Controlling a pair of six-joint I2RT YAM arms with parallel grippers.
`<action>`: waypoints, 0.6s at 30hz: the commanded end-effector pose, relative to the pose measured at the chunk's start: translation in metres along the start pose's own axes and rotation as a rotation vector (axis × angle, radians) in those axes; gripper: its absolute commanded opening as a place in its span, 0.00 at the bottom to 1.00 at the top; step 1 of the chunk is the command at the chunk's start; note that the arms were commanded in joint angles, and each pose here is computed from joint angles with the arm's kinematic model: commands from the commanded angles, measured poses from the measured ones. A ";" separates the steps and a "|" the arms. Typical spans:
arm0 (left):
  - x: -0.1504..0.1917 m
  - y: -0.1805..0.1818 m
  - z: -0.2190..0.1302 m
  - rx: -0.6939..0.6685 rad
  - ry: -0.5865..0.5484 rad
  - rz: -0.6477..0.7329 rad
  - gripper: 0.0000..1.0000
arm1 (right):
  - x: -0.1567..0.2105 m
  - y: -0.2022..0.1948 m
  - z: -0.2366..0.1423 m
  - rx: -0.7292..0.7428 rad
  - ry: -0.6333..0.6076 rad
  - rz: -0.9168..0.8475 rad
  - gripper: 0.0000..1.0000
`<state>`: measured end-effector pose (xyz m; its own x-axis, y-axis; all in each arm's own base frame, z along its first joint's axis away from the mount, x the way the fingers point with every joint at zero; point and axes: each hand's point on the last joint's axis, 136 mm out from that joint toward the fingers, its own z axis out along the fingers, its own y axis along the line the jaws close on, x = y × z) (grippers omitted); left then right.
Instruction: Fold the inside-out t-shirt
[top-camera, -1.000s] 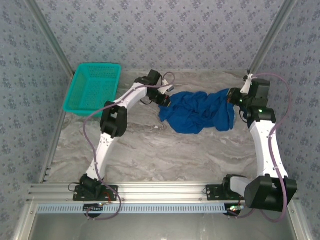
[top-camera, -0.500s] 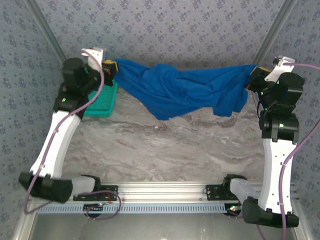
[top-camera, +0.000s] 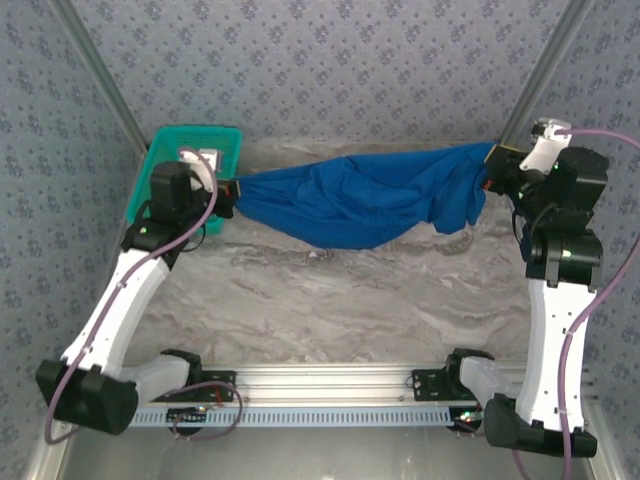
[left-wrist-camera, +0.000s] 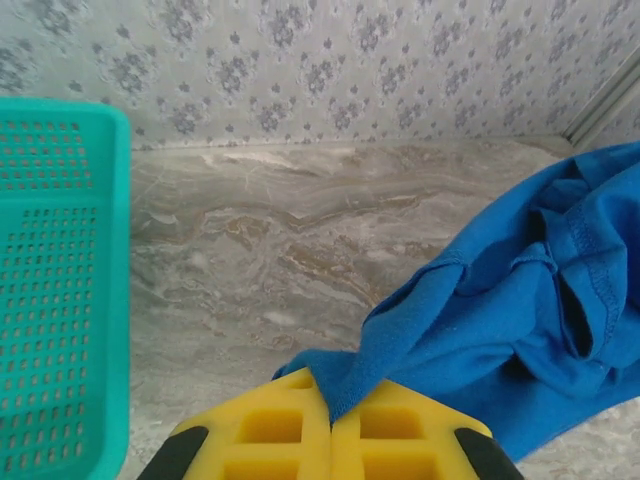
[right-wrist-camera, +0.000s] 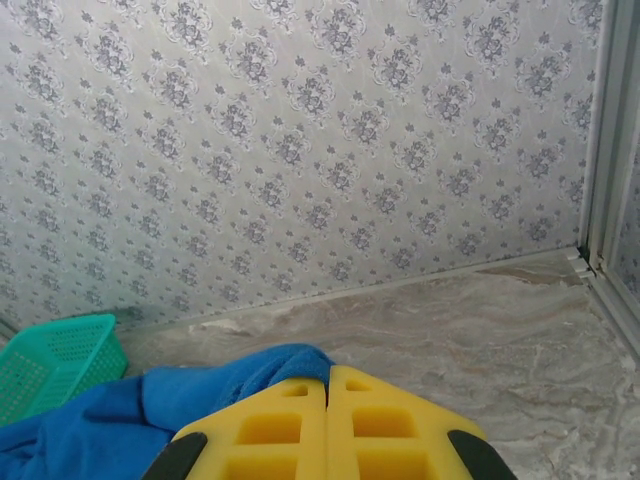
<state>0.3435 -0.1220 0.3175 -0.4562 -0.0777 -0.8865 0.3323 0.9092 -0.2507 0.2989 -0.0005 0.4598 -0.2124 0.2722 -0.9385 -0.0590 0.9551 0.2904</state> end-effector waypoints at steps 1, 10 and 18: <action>-0.015 -0.008 -0.035 -0.005 -0.064 -0.010 0.00 | -0.023 0.008 -0.017 -0.006 -0.068 0.013 0.00; 0.112 0.059 0.035 -0.339 0.362 0.013 0.56 | 0.007 0.049 0.023 -0.238 0.067 0.066 0.00; 0.077 -0.154 0.073 0.464 0.037 0.259 0.76 | 0.067 0.044 0.055 -0.191 0.261 0.075 0.00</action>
<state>0.3351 -0.2218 0.1952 -0.5901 0.2084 -0.7800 0.4807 0.8669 -0.1320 0.3346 0.0685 0.4084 -0.4434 0.2748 -0.8531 -0.2380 0.8816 0.4076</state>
